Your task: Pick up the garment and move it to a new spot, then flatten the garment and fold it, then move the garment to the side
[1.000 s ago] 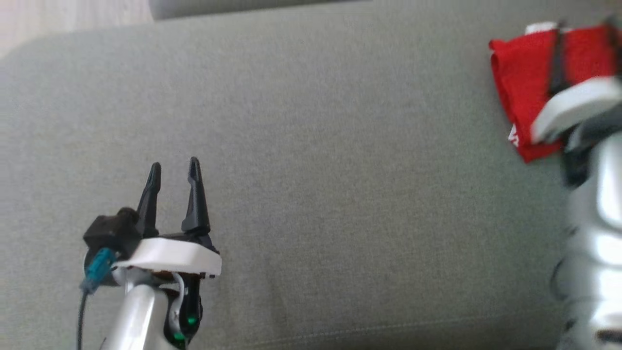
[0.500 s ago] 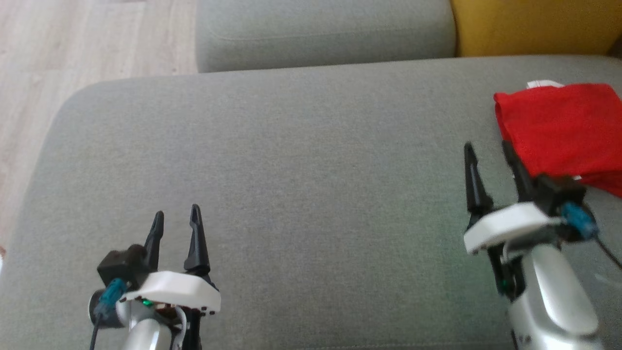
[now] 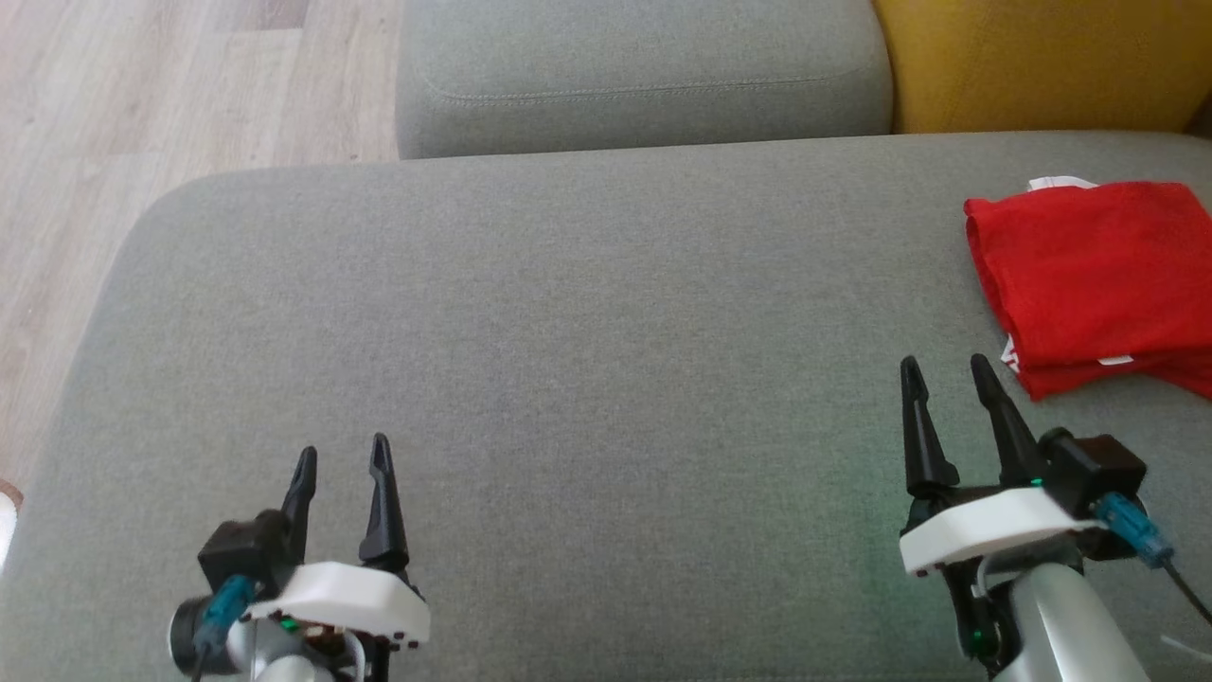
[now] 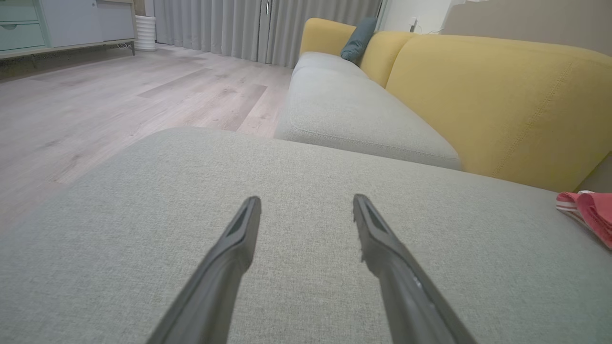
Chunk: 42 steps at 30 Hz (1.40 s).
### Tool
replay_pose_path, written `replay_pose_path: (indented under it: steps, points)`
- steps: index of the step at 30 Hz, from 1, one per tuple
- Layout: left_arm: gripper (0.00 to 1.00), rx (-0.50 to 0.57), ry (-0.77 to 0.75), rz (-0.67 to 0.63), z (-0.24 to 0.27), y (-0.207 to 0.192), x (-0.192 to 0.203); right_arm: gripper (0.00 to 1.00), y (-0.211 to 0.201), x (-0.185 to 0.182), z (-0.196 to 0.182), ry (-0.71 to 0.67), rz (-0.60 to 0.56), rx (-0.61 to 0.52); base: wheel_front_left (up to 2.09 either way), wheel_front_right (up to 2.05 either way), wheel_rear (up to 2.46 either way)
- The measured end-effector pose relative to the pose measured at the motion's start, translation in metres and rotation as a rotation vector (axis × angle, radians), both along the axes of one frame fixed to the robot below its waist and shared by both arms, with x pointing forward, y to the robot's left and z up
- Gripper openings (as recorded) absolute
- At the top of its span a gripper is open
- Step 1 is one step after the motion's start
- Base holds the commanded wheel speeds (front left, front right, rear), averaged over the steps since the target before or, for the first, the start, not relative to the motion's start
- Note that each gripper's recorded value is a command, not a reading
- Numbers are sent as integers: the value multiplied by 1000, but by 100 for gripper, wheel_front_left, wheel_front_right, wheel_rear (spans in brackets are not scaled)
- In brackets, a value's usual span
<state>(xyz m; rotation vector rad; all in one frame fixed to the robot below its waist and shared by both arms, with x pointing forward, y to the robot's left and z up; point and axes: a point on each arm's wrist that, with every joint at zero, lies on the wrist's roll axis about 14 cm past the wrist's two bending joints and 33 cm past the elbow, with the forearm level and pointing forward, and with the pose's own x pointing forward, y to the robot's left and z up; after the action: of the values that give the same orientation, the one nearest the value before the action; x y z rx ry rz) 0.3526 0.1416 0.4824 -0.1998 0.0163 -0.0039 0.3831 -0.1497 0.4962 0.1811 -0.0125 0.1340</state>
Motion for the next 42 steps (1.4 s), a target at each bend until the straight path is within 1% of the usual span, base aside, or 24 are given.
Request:
replay_pose_path:
  steps: [7,13,27,28,30,33,35,42]
  points:
    - [100,1,1,-20,0,-7,-1,100,-1,-1,3,-9,-2,0,0,0,0]
    - [100,3,4,-18,-1,-6,-1,100,-2,-5,-2,3,-4,0,0,0,0]
    - [100,8,17,-15,-5,-6,-2,100,0,-4,2,-3,1,-1,0,0,0]
    - [0,8,18,-15,-5,-6,-2,0,0,-4,1,-1,1,-1,0,0,0]
    - [0,12,51,-14,-16,-6,-5,0,-1,-7,-10,34,-1,-1,0,0,0]
    - [0,19,130,-8,-40,-3,-18,0,-2,-21,-37,118,-8,1,0,0,0]
    - [0,2,165,-2,-49,-2,-25,0,-3,-28,-49,158,-15,19,0,0,0]
    - [0,-73,191,13,-52,1,-25,0,-7,-27,-48,170,-39,91,0,0,0]
